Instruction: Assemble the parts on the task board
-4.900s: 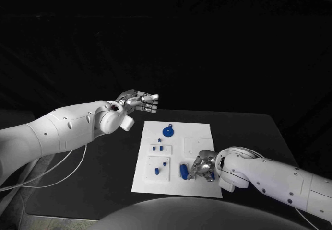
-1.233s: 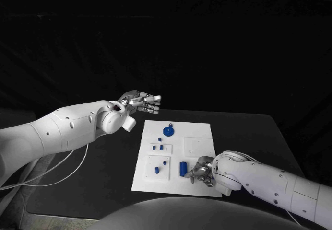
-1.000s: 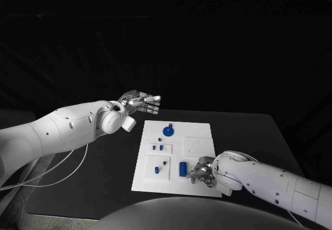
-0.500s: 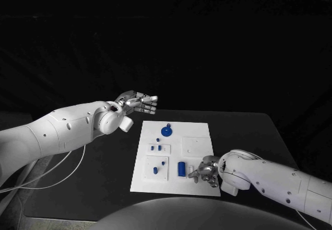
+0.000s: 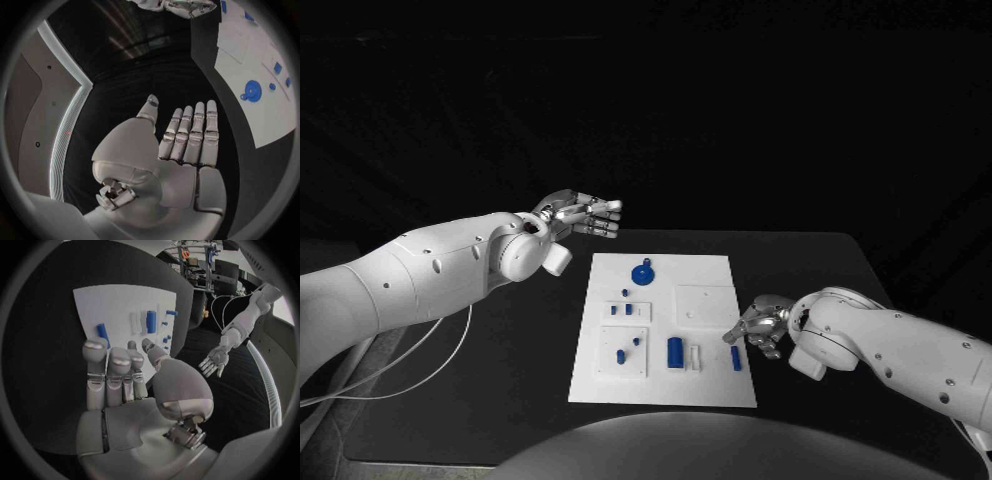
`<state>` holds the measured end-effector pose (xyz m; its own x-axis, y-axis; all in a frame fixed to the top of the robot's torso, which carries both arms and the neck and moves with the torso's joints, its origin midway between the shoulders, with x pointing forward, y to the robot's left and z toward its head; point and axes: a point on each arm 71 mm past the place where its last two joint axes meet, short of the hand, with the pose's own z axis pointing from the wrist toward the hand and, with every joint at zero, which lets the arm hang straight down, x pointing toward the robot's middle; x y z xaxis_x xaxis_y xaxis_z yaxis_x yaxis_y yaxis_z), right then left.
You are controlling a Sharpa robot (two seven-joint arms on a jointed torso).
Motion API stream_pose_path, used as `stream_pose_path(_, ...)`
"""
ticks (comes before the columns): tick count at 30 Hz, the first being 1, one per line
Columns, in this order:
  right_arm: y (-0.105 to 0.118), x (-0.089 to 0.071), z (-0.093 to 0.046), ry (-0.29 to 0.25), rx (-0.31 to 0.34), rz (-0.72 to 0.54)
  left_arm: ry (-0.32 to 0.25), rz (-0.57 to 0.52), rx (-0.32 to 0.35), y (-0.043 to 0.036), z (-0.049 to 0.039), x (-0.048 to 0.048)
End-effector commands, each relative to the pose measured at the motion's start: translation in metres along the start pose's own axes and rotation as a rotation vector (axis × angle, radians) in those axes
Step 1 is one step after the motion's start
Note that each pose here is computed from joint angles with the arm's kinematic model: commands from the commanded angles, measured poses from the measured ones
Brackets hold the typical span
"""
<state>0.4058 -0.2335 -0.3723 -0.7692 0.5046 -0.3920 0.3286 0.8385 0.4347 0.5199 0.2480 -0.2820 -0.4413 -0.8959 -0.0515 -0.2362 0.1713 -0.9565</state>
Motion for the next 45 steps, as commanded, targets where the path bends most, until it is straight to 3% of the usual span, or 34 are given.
stream_pose_path(1, -0.007, -0.007, -0.001, -0.022, 0.022, -0.083, 0.022, 0.001, 0.011, -0.0012, 0.0004, 0.0029)
stream_pose_path(9, -0.021, -0.013, -0.004, -0.004, 0.12, -0.149, 0.03, -0.001, 0.008, -0.0009, 0.0006, 0.0036)
stream_pose_path(19, -0.02, -0.012, 0.001, -0.032, 0.18, -0.188, 0.039, -0.002, 0.004, -0.0006, 0.0015, 0.0052)
stream_pose_path(39, -0.014, 0.02, 0.02, -0.009, 0.183, -0.224, 0.046, -0.004, -0.004, 0.0004, -0.0002, 0.004)
stream_pose_path(45, -0.012, 0.027, 0.023, -0.026, 0.183, -0.267, 0.047, -0.004, -0.005, 0.0004, -0.0003, 0.0041)
